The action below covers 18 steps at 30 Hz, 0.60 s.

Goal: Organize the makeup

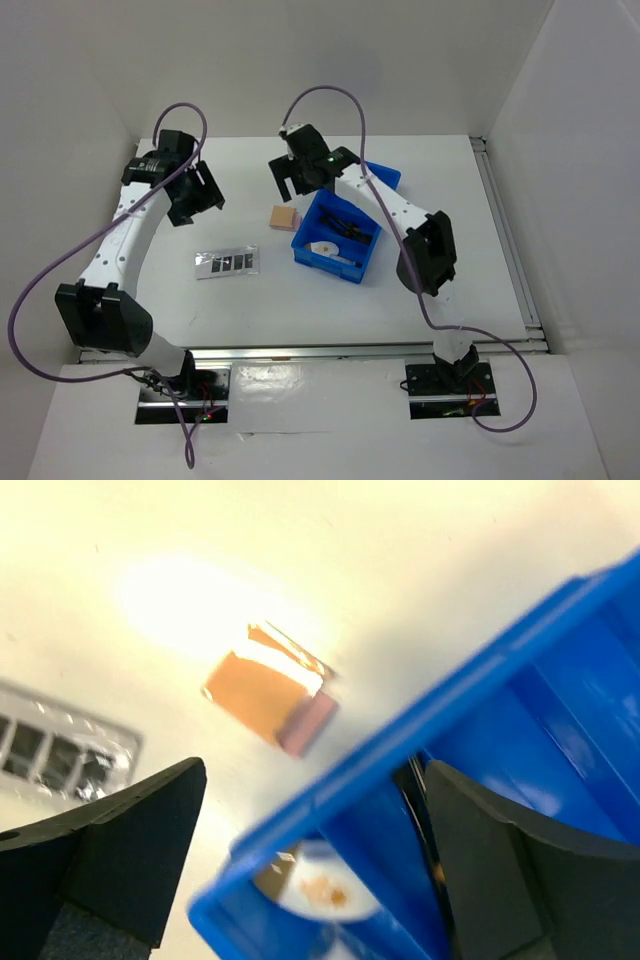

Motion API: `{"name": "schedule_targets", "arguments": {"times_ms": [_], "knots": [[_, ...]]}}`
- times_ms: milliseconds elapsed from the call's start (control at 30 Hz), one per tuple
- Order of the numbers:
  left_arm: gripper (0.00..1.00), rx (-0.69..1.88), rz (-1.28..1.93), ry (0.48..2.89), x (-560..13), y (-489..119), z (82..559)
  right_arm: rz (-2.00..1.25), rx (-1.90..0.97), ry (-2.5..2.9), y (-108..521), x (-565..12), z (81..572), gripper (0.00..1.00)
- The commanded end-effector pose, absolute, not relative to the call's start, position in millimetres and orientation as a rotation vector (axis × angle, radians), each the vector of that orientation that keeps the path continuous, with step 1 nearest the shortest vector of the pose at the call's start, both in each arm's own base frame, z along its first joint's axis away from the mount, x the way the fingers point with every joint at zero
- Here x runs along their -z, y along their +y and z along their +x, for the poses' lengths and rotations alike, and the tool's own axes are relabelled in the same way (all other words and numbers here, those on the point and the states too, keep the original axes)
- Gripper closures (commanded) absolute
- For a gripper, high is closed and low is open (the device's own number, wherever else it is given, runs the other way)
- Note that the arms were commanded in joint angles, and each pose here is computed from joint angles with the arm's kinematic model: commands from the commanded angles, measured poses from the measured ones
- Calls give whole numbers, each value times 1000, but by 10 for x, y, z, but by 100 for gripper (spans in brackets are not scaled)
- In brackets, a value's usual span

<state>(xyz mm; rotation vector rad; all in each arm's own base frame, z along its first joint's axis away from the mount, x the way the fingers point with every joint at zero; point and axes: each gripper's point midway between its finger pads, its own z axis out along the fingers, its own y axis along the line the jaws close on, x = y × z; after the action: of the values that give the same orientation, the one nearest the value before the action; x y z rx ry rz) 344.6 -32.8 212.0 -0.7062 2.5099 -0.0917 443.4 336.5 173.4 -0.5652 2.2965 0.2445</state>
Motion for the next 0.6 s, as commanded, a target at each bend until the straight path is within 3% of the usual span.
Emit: {"name": "schedule_targets", "arguments": {"times_ms": [0,267,567], "knots": [[16,75,-667,2423,-2379,-232,3361,-505,-199,2323,3532,-1676,4495,2],[16,57,-620,2469,-2199,-223,3215,-508,-339,2232,4057,-1562,4757,0],[16,56,-608,2465,-2142,-211,3112,-509,-358,2268,4217,-1094,4864,0]]}}
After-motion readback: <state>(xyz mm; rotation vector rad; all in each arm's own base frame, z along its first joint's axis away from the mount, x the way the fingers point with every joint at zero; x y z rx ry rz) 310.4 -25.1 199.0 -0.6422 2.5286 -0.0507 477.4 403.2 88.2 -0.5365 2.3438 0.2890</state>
